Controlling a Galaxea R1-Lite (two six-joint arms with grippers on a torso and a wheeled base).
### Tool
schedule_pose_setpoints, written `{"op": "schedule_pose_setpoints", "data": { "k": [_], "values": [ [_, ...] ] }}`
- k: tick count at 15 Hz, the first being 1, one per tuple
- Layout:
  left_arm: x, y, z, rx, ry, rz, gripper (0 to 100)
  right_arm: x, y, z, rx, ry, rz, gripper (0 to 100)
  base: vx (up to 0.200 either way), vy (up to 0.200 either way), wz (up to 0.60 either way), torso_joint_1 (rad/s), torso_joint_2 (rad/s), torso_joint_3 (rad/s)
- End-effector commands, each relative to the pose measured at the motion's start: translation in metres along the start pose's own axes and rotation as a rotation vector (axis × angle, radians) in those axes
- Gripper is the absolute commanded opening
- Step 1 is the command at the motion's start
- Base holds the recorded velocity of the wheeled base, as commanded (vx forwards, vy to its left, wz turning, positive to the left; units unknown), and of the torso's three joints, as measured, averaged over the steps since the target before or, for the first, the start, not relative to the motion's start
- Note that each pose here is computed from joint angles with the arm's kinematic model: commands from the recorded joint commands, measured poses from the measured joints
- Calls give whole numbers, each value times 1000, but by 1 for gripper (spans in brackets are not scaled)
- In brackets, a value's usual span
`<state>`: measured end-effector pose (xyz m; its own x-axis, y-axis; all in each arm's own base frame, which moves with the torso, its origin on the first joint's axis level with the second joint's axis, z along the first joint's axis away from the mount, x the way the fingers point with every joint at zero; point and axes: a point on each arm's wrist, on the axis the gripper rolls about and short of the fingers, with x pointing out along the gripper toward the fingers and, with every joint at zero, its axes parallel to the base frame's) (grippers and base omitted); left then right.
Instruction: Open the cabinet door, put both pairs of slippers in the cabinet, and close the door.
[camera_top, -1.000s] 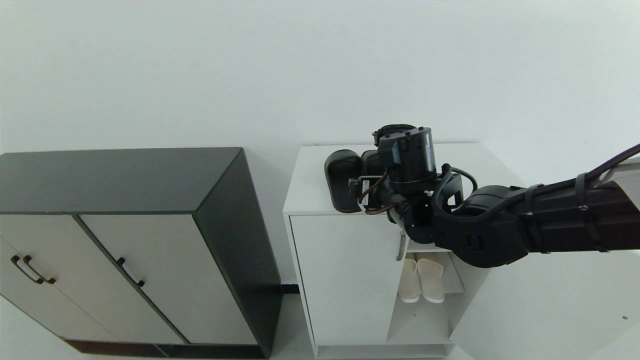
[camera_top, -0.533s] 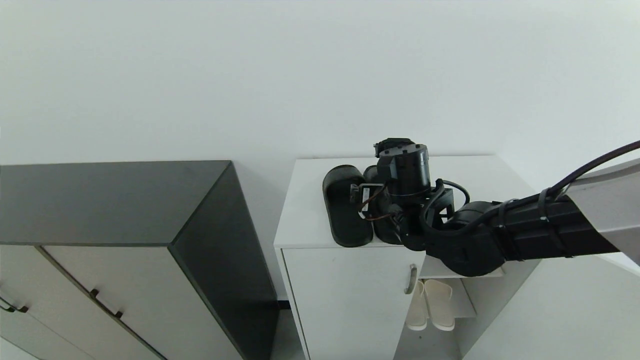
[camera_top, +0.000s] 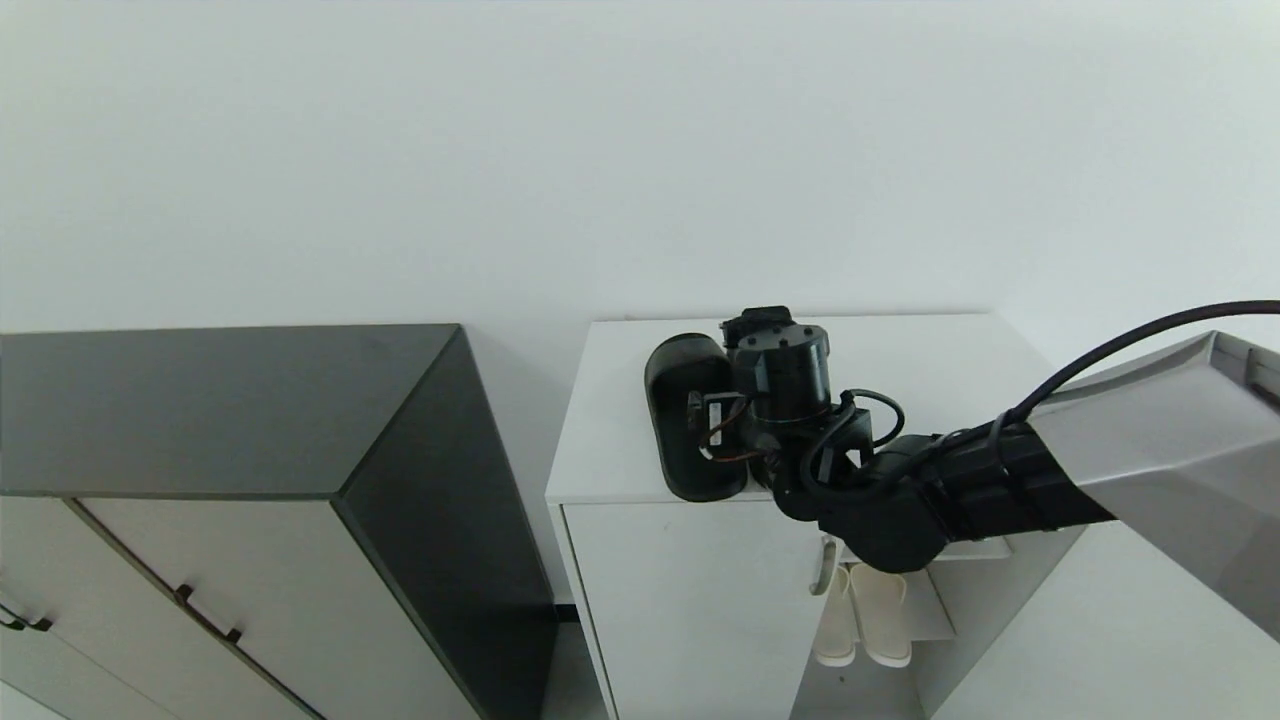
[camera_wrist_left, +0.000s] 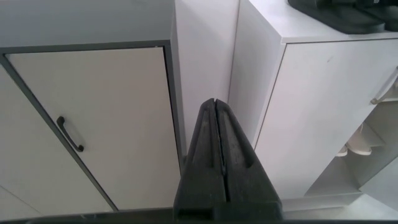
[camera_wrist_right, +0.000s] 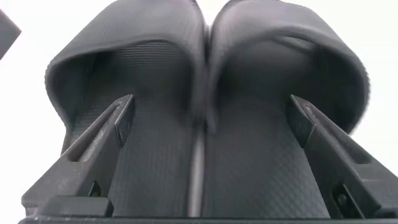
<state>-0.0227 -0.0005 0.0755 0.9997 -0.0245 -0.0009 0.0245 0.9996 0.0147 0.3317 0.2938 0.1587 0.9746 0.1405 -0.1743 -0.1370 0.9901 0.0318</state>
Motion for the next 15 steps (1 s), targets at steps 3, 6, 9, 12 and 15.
{"op": "schedule_pose_setpoints", "data": {
  "k": [3,6,9,12,15],
  "values": [
    [0,0,0,1,1,0,0,30,3,-8,9,-18,-22,100,0,0,0,0,0,0],
    [0,0,0,1,2,0,0,45,2,-10,19,-31,-40,100,0,0,0,0,0,0],
    [0,0,0,1,1,0,0,46,2,-9,24,-37,-39,0,0,0,0,0,0,0],
    [0,0,0,-1,2,0,0,38,1,2,34,-53,-32,0,0,0,0,0,0,0],
    [0,0,0,-1,1,0,0,14,-2,15,33,-54,-9,0,0,0,0,0,0,0]
  ]
}}
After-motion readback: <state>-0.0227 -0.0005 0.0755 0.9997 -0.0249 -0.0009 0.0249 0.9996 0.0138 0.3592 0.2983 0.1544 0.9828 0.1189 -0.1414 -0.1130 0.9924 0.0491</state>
